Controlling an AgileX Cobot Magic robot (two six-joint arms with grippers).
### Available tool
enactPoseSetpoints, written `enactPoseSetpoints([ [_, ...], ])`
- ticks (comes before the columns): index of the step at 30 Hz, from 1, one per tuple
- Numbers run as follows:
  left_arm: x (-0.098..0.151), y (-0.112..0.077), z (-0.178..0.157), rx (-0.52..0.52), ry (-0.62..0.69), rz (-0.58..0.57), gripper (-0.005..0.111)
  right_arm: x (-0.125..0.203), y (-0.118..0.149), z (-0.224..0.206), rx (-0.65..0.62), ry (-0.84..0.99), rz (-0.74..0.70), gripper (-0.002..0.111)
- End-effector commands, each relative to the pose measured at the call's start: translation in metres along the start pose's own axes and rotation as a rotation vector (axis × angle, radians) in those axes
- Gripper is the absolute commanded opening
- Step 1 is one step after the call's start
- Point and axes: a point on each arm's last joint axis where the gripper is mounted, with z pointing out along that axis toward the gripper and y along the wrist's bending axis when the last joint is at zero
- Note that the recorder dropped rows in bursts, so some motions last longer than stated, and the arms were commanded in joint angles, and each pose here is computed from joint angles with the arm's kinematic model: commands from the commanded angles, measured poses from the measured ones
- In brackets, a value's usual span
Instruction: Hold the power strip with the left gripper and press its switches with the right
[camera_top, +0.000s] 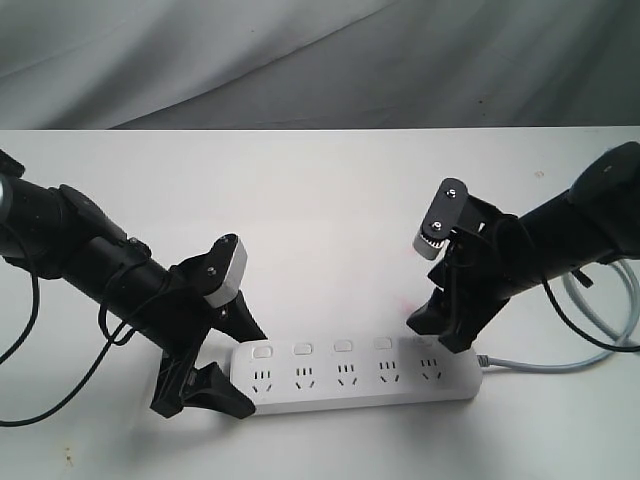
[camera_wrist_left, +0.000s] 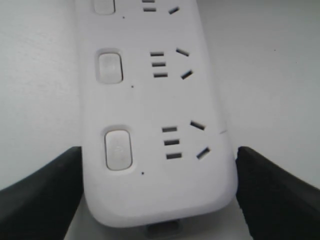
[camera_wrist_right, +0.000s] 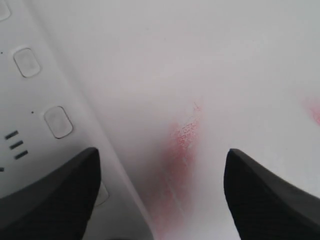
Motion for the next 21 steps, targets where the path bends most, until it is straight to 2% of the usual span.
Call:
enactPoseSetpoints([
  [1, -0.001, 0.001, 0.002, -0.002, 0.003, 0.011, 0.002, 0.009, 0.002, 0.002, 0.013, 0.022, 0.005, 0.064],
  [12, -0.001, 0.001, 0.002, -0.002, 0.003, 0.011, 0.002, 0.018, 0.005, 0.007, 0.029, 0.054, 0.010, 0.064],
  [21, -0.001, 0.001, 0.002, -0.002, 0.003, 0.011, 0.002, 0.030, 0.007, 0.022, -0.012, 0.113, 0.053, 0.064],
])
